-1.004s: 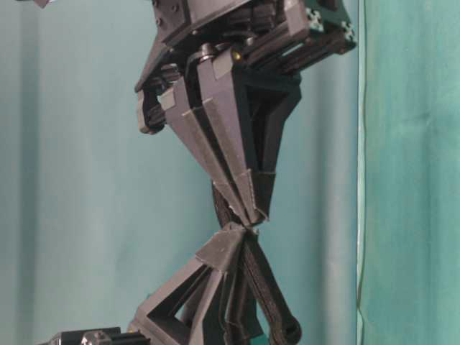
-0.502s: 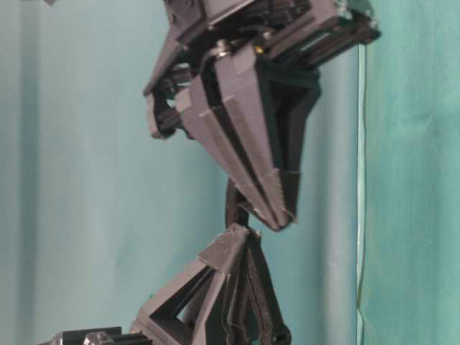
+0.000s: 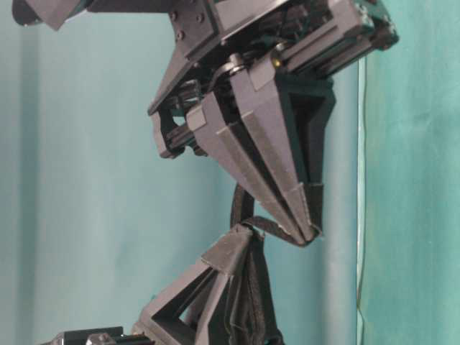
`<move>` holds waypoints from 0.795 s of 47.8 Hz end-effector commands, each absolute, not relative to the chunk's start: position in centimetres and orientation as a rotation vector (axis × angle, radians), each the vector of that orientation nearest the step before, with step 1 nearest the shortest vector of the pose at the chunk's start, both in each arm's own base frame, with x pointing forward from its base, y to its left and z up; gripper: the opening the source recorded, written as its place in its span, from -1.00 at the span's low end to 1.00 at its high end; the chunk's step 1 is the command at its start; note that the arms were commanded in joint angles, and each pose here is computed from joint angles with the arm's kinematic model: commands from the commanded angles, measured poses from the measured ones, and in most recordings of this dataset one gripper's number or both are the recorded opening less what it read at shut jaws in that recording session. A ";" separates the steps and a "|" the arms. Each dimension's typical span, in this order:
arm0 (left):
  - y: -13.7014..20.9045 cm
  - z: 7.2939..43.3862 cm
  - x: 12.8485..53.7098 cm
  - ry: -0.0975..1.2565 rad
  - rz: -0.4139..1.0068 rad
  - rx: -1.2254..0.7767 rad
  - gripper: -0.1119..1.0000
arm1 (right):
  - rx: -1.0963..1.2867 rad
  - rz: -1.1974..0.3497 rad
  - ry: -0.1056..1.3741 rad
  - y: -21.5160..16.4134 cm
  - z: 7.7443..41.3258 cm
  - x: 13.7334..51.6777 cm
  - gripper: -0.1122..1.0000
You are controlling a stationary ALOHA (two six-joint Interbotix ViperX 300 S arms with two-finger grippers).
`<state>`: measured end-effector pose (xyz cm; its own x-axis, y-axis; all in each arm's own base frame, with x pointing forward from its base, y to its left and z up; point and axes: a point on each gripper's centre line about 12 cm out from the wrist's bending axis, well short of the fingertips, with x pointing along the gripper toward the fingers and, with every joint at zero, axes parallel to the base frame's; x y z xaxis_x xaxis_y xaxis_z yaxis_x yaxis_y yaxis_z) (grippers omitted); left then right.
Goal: Peel off the Velcro with your right arm.
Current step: 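Pull the right gripper away from the left to peel the strip apart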
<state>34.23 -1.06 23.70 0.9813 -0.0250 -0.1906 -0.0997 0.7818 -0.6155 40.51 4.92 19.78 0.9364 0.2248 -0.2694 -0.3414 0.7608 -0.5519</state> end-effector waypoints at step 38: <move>-0.8 24.8 34.4 0.146 0.033 -0.675 -0.62 | -0.663 0.429 0.190 8.5 19.6 39.7 -0.97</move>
